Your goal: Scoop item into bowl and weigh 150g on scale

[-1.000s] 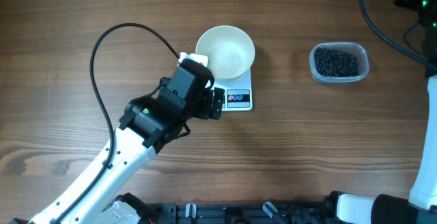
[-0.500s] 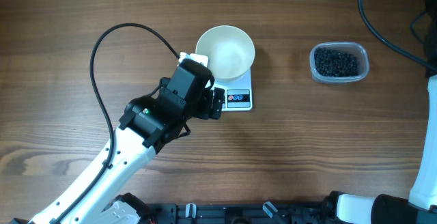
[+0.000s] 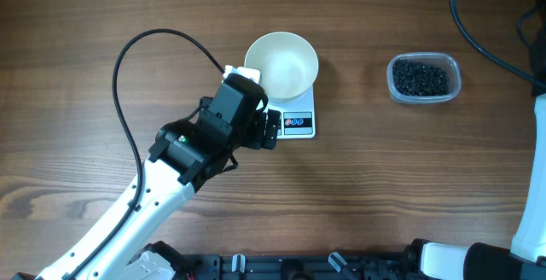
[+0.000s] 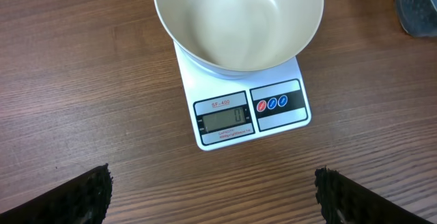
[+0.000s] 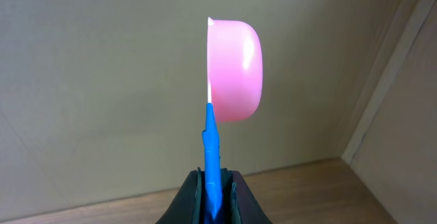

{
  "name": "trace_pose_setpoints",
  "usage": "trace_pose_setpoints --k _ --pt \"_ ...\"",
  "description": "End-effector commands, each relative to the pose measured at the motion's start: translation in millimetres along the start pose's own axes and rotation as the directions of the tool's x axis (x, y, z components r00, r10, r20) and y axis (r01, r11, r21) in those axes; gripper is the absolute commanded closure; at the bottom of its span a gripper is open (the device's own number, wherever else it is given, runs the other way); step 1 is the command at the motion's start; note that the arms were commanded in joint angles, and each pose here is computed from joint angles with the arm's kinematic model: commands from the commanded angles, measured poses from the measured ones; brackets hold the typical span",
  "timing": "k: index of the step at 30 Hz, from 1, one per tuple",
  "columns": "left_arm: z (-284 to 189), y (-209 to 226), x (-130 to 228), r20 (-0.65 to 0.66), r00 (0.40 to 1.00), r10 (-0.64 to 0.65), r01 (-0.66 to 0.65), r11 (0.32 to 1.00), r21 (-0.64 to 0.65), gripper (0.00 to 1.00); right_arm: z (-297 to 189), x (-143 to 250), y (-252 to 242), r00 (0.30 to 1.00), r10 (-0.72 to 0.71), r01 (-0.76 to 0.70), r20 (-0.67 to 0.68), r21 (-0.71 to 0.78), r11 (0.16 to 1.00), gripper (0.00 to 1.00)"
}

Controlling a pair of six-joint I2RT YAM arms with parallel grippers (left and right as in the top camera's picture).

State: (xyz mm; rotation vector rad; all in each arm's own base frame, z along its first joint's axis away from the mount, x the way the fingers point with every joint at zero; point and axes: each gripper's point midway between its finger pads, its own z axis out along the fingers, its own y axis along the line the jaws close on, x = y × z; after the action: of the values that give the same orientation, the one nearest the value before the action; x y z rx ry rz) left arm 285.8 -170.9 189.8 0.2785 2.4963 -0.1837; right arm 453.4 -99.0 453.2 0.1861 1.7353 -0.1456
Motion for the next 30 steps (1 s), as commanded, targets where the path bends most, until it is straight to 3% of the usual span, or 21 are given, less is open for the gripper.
trace_pose_setpoints --k 1,7,12,22,30 --pt "-3 -4 -5 0.012 1.000 0.013 -0.013 1.000 0.015 0.00 -3 -11 -5 0.999 -0.001 0.000 0.034 0.024 1.000 0.96" --pt "-3 -4 -5 0.012 1.000 0.012 -0.012 1.000 0.015 0.00 -7 -39 -5 0.987 0.056 -0.059 0.148 0.017 0.998 0.96" --pt "-3 -4 -5 0.012 1.000 0.012 -0.012 1.000 0.015 0.00 -7 -40 -6 0.980 0.131 -0.133 0.151 0.007 0.991 0.96" --pt "-3 -4 -5 0.012 1.000 0.013 -0.013 1.000 0.015 0.00 -7 -43 -19 0.977 0.122 -0.138 0.175 0.084 0.987 0.96" --pt "-3 -4 -5 0.012 1.000 0.013 -0.013 1.000 0.015 0.00 -12 -61 -12 0.965 0.099 -0.112 0.242 0.041 0.993 0.96"
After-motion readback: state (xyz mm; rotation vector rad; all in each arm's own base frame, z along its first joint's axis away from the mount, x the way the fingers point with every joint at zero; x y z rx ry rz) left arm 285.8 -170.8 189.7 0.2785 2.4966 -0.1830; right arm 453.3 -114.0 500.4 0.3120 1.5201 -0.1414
